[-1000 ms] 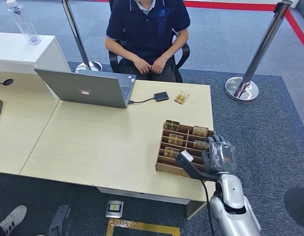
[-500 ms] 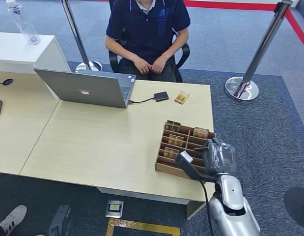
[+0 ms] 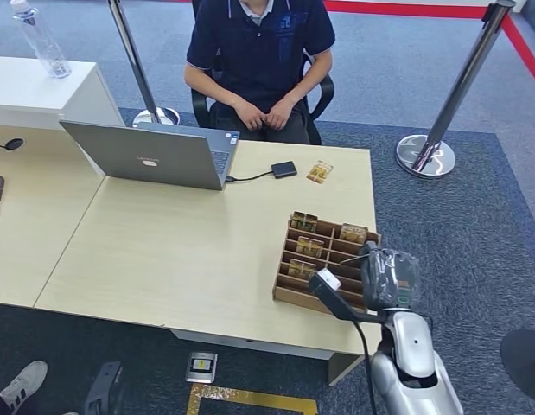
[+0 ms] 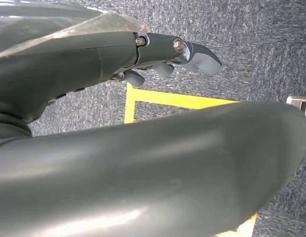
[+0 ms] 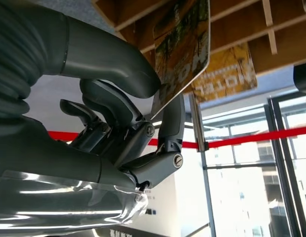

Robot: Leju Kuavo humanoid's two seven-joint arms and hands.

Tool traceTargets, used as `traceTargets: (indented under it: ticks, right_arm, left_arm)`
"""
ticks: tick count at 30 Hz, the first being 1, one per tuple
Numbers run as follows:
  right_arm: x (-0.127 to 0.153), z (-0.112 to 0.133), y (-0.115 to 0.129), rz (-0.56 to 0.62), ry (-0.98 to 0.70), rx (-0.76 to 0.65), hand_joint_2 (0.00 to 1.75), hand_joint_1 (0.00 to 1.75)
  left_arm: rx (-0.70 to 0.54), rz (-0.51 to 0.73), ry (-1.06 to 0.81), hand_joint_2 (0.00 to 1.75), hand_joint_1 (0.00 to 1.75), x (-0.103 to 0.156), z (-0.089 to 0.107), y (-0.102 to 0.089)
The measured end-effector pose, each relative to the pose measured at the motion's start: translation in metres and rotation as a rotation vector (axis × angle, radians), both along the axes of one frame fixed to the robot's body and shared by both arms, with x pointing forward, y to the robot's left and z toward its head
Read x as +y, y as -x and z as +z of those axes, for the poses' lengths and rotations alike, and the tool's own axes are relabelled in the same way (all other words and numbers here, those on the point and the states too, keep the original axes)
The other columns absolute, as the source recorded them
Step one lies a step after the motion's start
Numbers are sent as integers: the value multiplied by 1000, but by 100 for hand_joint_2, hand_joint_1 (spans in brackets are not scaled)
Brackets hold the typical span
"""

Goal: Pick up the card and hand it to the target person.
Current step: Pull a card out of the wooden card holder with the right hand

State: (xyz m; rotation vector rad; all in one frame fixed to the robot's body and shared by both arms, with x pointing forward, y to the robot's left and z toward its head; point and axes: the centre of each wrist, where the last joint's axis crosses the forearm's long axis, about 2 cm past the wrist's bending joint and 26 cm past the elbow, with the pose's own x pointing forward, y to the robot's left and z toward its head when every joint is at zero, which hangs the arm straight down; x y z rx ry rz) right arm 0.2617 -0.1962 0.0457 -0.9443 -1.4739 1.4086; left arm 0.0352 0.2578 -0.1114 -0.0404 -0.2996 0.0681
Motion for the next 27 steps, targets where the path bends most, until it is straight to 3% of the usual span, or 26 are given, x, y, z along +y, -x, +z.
traceTargets:
  ticks: [13,20,27]
  right_arm:
    - [6,50,-10,48,-76,-145,175,175]
    - [16,62,-20,67,-106,-165,175,175]
    - [42,87,-59,55,-198,-170,175,175]
  left_arm:
    - [-2,32,8,0,0,-3,0,1]
    - [-2,45,18,0,0,-8,0,1]
    - [-13,37,24,0,0,-12,1,-1]
